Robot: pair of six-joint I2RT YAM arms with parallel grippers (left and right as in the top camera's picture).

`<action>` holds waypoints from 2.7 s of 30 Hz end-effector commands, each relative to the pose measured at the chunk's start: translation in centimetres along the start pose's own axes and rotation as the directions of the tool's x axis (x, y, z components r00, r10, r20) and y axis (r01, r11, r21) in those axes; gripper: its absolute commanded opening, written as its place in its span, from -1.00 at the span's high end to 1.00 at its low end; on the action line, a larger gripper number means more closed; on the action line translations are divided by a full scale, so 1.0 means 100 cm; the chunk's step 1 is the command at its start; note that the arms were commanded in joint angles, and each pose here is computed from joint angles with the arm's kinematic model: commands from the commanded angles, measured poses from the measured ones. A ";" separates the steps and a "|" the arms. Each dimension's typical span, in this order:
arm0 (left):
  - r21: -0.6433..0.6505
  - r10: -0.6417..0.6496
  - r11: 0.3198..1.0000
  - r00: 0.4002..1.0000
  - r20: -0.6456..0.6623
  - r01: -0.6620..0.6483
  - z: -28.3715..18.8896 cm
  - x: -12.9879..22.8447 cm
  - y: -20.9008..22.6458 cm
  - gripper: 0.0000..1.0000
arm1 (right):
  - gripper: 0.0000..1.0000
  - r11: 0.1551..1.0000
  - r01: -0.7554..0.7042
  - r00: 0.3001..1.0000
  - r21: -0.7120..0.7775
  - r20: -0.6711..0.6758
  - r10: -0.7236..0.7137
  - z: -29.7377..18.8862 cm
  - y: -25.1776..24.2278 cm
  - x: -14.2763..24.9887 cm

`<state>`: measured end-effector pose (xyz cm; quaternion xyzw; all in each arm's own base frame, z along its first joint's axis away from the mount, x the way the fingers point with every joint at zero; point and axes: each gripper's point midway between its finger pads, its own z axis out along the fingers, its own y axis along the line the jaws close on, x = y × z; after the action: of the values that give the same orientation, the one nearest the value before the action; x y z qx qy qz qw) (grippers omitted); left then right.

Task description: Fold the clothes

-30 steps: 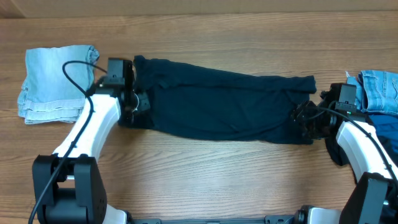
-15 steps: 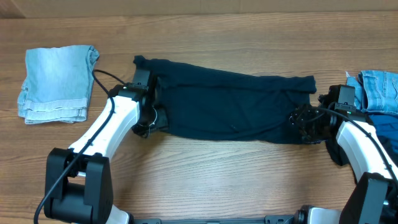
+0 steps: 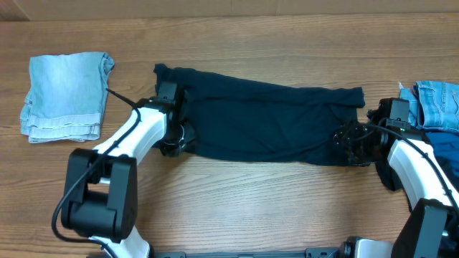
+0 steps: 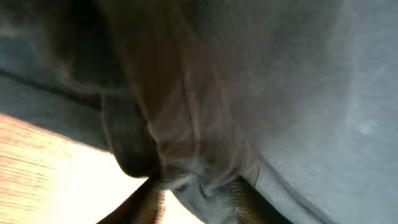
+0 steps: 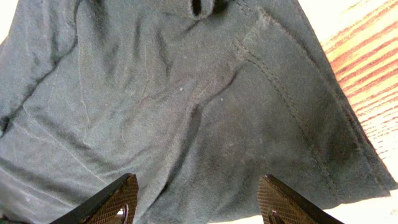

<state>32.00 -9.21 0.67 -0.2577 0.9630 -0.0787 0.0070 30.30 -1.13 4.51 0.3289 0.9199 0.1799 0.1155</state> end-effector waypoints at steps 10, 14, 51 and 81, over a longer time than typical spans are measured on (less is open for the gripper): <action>-0.001 0.038 0.999 0.999 0.002 -0.038 -0.036 -0.010 -0.014 0.88 | -0.33 1.000 0.015 0.999 0.025 0.046 -0.017 -0.006 0.000 -0.012; 0.009 0.056 0.998 0.998 0.016 -0.057 -0.045 -0.015 -0.020 0.70 | -0.33 1.000 0.016 0.999 0.025 0.047 -0.017 -0.006 0.001 -0.012; 0.001 0.087 0.996 0.993 0.082 -0.087 -0.033 -0.026 -0.017 0.92 | -0.33 1.000 0.017 0.999 0.024 0.049 -0.018 -0.006 0.001 -0.013; -0.088 0.159 0.986 0.962 0.220 -0.143 -0.043 -0.086 -0.029 0.34 | 0.03 1.000 -0.008 0.999 0.024 0.038 0.007 -0.004 0.003 -0.009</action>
<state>40.06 -7.30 4.87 -0.1961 0.9749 -0.0204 0.1039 29.58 -1.55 4.09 0.3327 0.9241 0.1556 0.1052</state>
